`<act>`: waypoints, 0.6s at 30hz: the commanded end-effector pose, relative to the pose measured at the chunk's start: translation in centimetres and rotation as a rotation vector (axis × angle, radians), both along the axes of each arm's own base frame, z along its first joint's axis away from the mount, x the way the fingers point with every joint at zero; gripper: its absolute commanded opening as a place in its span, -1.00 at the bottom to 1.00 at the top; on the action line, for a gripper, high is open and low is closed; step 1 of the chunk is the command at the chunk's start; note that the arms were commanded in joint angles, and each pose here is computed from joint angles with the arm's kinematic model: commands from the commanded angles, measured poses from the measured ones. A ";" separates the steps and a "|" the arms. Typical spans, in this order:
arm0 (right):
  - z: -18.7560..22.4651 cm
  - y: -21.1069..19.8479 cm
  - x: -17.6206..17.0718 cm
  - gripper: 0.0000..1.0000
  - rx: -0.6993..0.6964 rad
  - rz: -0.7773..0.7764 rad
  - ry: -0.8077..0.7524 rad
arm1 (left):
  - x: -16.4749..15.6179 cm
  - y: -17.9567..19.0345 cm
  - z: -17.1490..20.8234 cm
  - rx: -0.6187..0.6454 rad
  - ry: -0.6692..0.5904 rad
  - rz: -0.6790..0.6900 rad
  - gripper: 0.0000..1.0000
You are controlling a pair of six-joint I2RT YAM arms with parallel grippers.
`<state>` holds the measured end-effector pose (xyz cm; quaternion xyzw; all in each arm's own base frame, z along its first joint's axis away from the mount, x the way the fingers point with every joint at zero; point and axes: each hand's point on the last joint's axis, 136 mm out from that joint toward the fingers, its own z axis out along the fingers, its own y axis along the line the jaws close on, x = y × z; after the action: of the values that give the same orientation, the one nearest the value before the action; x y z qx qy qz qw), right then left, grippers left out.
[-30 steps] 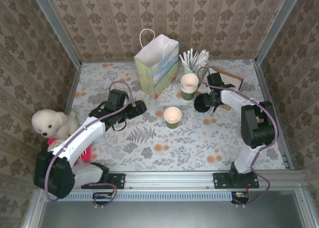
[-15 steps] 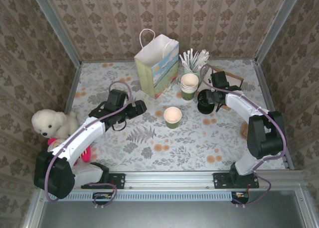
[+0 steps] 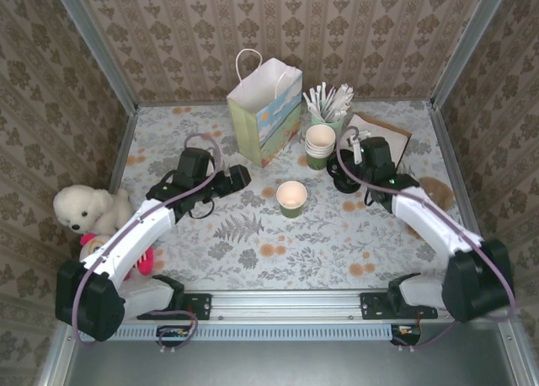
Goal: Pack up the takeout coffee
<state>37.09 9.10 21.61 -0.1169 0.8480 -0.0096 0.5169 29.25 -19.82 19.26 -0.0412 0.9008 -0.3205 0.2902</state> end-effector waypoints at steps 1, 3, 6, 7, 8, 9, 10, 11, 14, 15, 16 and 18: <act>6.7 1.9 -0.7 -0.95 -0.034 0.094 -0.284 | 0.2 -2.7 6.6 -0.109 -0.198 -0.147 1.00; 9.8 3.1 -2.0 -0.98 -0.064 0.146 -0.422 | 0.1 -4.0 9.0 -0.181 -0.247 -0.210 1.00; 14.4 4.6 -4.0 -1.00 -0.101 0.219 -0.634 | -0.6 -5.8 13.1 -0.277 -0.297 -0.326 1.00; 15.9 5.0 -4.7 -1.00 -0.123 0.242 -0.702 | -1.0 -6.2 14.4 -0.293 -0.305 -0.369 1.00; 17.0 5.4 -5.2 -1.00 -0.146 0.260 -0.750 | -1.2 -6.4 15.4 -0.293 -0.319 -0.396 1.00; 18.2 6.0 -5.7 -1.00 -0.172 0.283 -0.804 | -2.2 -6.8 16.6 -0.303 -0.340 -0.465 1.00; 19.2 6.6 -6.2 -1.00 -0.205 0.316 -0.852 | -2.8 -6.9 17.6 -0.285 -0.388 -0.514 1.00; 19.8 7.2 -6.6 -1.00 -0.229 0.344 -0.887 | -3.2 -6.8 18.3 -0.257 -0.434 -0.543 1.00; 21.9 8.1 -6.6 -1.00 -0.239 0.363 -0.942 | -4.1 -6.3 20.2 -0.180 -0.618 -0.606 1.00; 22.6 7.9 -6.2 -1.00 -0.217 0.341 -0.918 | -4.7 -6.4 21.1 -0.173 -0.685 -0.629 1.00; 22.9 7.8 -5.8 -1.00 -0.183 0.331 -0.860 | -5.4 -6.7 21.7 -0.167 -0.756 -0.669 1.00; 23.0 7.8 -5.2 -1.00 -0.076 0.320 -0.738 | -6.5 -7.5 22.4 -0.128 -0.891 -0.715 1.00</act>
<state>32.20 17.31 41.67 -0.2876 0.5587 -0.0331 0.7772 25.04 -26.44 40.19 0.2902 0.7010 -0.4653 0.4559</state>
